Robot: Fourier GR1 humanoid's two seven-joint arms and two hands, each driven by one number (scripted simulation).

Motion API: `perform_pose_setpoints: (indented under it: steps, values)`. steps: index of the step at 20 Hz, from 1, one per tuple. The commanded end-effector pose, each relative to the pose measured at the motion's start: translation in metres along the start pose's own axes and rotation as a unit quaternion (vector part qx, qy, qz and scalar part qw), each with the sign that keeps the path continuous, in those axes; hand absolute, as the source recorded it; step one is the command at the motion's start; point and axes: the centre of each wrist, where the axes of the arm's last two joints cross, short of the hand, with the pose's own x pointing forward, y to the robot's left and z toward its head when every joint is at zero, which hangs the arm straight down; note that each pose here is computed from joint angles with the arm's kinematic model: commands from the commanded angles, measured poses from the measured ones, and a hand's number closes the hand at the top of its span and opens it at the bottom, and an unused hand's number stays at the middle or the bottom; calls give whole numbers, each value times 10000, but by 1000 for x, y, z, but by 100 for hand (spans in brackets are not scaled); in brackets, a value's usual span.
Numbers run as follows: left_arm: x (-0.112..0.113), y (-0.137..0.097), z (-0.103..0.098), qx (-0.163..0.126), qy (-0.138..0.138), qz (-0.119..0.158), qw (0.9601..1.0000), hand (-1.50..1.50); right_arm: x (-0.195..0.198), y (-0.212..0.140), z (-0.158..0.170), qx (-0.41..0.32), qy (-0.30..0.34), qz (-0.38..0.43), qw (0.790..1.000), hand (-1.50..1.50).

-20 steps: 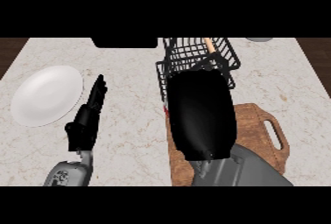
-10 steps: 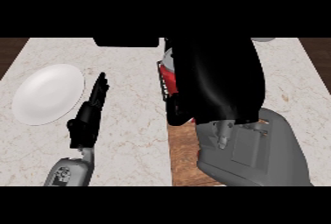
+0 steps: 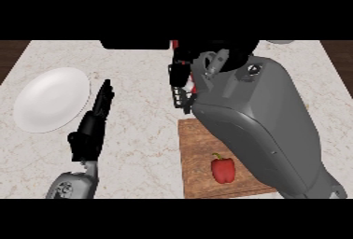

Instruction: Pick the can from the cutting board and place it in the tiered basket

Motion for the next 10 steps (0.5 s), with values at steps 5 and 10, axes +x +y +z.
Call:
perform_pose_setpoints:
  steps: [5, 10]
  values:
    - [1, 11, -4, 66, 22, 74, 9999, 0, -27, 12, -53, -83, 696, 356, 9969, 150]
    - [16, -6, -16, 103, -59, 39, 9999, 0, -31, 35, -68, 2, 748, 430, 9963, 150]
